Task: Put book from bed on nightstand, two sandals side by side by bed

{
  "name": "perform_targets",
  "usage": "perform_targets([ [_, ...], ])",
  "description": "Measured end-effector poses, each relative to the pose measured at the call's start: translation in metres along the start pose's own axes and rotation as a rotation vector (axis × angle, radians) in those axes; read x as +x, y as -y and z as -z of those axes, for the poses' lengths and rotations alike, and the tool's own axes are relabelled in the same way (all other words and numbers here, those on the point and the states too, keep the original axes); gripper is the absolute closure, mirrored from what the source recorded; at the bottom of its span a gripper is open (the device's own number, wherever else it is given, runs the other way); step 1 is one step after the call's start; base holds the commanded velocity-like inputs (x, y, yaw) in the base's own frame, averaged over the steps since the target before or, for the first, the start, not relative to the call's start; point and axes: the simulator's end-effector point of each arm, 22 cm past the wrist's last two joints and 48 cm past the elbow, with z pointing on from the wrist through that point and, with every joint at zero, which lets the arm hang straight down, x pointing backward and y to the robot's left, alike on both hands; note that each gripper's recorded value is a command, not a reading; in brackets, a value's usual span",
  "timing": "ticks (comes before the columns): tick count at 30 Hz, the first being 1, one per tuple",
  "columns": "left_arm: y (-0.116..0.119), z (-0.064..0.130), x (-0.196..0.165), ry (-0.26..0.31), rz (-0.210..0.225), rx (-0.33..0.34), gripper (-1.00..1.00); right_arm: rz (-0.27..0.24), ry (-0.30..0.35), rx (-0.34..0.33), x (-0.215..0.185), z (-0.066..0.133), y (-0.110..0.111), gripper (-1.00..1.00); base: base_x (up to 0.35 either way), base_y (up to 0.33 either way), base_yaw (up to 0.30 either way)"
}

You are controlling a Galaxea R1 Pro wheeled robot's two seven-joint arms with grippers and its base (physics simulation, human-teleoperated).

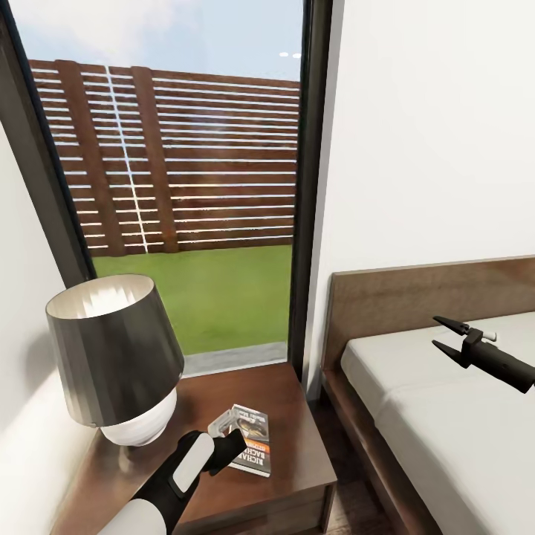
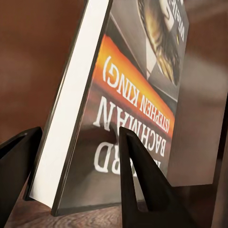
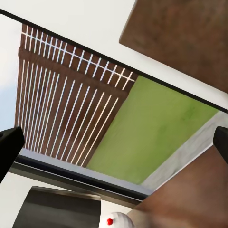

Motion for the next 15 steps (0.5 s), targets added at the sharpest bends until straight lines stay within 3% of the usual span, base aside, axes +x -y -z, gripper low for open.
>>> perform_targets([
  [15,-0.0062,-0.0077,0.0051,0.000,0.001,0.000,1.00,0.000,0.000,0.000,0.0057,0.0016,0.0095,-1.00,0.000,0.000,0.000],
])
